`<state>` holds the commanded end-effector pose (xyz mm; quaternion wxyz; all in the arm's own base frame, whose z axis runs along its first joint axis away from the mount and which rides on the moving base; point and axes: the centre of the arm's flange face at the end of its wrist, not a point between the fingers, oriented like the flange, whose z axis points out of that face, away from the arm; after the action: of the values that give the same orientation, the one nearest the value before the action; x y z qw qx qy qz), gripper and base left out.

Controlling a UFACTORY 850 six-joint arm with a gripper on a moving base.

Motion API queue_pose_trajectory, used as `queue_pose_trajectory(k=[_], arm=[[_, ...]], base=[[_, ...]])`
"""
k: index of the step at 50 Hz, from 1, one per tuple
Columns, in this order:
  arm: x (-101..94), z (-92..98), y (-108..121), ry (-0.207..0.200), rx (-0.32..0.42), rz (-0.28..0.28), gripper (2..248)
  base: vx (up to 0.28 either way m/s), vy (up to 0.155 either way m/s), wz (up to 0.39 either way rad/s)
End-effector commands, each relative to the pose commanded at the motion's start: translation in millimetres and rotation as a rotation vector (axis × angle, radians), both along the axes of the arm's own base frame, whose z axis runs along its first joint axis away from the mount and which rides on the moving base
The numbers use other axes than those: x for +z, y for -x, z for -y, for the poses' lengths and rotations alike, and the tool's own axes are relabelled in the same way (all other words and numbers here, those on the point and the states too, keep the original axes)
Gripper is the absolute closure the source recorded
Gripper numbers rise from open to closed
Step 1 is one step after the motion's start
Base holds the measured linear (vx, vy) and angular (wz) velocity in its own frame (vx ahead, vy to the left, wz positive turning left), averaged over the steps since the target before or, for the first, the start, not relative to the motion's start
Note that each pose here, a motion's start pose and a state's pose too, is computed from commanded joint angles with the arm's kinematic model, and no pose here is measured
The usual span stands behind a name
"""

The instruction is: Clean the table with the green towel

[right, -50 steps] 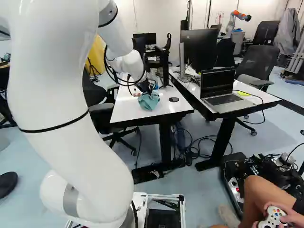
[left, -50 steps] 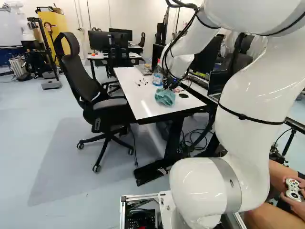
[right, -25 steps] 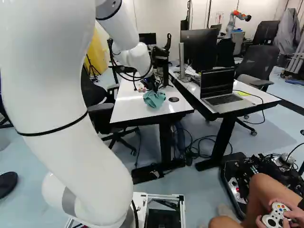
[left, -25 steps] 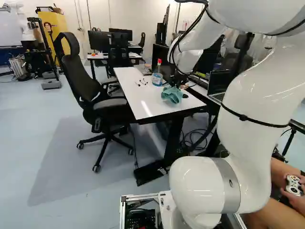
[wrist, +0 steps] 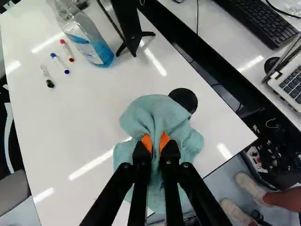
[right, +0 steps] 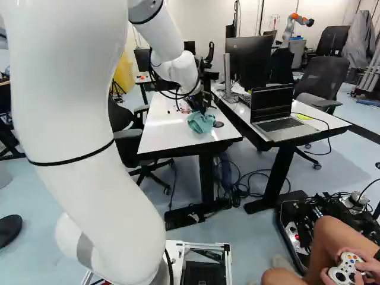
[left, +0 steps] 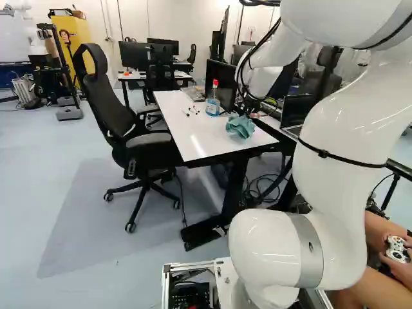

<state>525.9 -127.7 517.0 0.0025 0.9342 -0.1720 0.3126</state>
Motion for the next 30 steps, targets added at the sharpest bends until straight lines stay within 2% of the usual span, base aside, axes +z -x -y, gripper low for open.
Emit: queue_pose_trajectory(k=[30], arm=[[-0.4,53.1,2,0.001,-0.094,0.004,212]], base=[[0.000,0.000,0.000]])
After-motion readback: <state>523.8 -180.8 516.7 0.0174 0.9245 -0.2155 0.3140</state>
